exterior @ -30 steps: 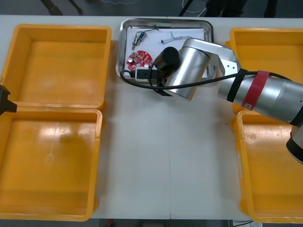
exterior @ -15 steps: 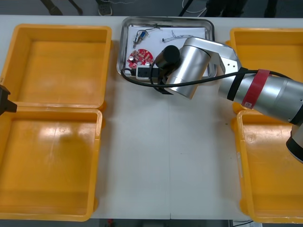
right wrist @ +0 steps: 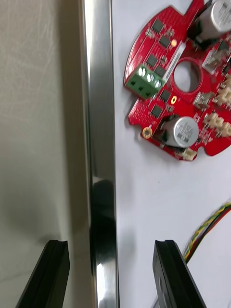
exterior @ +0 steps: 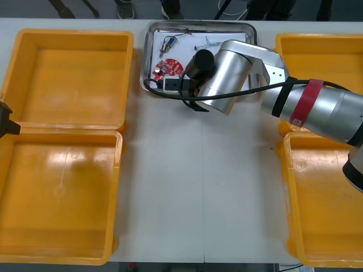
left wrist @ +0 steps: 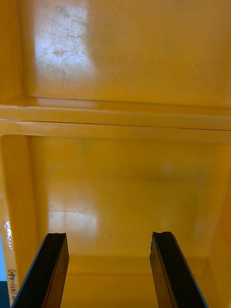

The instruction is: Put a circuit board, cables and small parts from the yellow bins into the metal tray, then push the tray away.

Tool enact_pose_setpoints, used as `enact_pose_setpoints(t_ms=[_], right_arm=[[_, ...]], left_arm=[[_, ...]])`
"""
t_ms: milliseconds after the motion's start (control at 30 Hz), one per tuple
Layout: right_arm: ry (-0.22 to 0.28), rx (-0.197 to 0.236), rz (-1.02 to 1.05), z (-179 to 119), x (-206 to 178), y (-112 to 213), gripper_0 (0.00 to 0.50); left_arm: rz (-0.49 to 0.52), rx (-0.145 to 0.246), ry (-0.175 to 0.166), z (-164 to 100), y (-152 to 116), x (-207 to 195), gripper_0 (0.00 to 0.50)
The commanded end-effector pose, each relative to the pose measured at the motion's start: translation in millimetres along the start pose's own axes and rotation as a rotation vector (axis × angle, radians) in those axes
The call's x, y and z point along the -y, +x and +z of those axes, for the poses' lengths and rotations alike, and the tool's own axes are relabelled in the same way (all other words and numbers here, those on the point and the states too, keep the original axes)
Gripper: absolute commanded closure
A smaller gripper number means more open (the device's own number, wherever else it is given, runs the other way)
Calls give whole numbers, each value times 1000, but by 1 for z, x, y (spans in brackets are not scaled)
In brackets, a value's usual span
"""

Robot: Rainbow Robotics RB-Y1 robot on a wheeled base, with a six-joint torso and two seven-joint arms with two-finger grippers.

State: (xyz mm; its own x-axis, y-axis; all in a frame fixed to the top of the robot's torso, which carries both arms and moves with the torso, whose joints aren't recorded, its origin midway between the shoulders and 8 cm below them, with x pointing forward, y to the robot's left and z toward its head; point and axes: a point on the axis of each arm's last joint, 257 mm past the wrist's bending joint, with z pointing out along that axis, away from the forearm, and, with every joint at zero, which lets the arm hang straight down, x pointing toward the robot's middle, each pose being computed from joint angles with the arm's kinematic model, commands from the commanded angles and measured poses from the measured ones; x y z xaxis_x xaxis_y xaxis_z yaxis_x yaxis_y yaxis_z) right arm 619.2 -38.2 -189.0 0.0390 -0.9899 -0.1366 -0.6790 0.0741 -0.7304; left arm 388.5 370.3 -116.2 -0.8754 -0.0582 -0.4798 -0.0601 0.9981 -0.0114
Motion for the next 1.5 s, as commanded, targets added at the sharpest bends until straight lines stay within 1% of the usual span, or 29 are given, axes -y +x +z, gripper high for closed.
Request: enact_pose_setpoints(t_ms=[33, 167, 233, 267, 333, 400, 467, 500, 567, 633, 667, 767, 800, 867, 900, 967, 1000, 1067, 1167, 1233, 1300, 1367, 1400, 1467, 1500], right_arm=[[29, 43, -36, -39, 28, -40, 0], [2, 23, -51, -55, 17, -46, 0], [-22, 9, -46, -66, 3, -48, 0], [-25, 10, -36, -69, 1, -49, 0], [-48, 13, 11, -83, -13, -49, 0], [-55, 14, 42, -94, -17, -47, 0], [-68, -1, 66, -107, -23, -37, 0], [-75, -7, 71, -110, -26, -33, 0], [-95, -34, 96, -121, -33, -19, 0], [-105, -46, 114, -127, -35, -11, 0], [-118, -67, 147, -137, -37, 1, 0], [-148, -114, 214, -153, -43, 26, 0], [-153, -121, 228, -156, -44, 30, 0], [-175, -156, 291, -169, -48, 51, 0], [-179, -165, 310, -172, -49, 57, 0], [-172, -125, 376, -180, -42, 61, 0], [-173, -114, 393, -182, -41, 62, 0], [-180, -77, 467, -190, -38, 69, 0], [-180, -39, 558, -201, -30, 84, 0], [-181, -21, 619, -208, -26, 96, 0], [-189, -15, 685, -212, -27, 113, 0], [-184, -27, 769, -217, -28, 141, 0], [-181, -31, 790, -218, -28, 147, 0], [-158, -57, 865, -223, -29, 177, 0], [-156, -65, 882, -224, -30, 183, 0]], left_arm=[[94, 32, 1, -4, -2, 0, 0], [94, 32, 1, -4, -2, 0, 0], [94, 32, 1, -4, -2, 0, 0], [94, 32, 1, -4, -2, 0, 0], [94, 32, 1, -4, -2, 0, 0], [94, 32, 1, -4, -2, 0, 0], [94, 32, 1, -4, -2, 0, 0], [94, 32, 1, -4, -2, 0, 0], [94, 32, 1, -4, -2, 0, 0], [94, 32, 1, -4, -2, 0, 0], [94, 32, 1, -4, -2, 0, 0], [94, 32, 1, -4, -2, 0, 0], [94, 32, 1, -4, -2, 0, 0], [94, 32, 1, -4, -2, 0, 0], [94, 32, 1, -4, -2, 0, 0], [94, 32, 1, -4, -2, 0, 0], [94, 32, 1, -4, -2, 0, 0], [94, 32, 1, -4, -2, 0, 0], [94, 32, 1, -4, -2, 0, 0], [94, 32, 1, -4, -2, 0, 0], [94, 32, 1, -4, -2, 0, 0], [94, 32, 1, -4, -2, 0, 0], [94, 32, 1, -4, -2, 0, 0], [94, 32, 1, -4, -2, 0, 0], [94, 32, 1, -4, -2, 0, 0]])
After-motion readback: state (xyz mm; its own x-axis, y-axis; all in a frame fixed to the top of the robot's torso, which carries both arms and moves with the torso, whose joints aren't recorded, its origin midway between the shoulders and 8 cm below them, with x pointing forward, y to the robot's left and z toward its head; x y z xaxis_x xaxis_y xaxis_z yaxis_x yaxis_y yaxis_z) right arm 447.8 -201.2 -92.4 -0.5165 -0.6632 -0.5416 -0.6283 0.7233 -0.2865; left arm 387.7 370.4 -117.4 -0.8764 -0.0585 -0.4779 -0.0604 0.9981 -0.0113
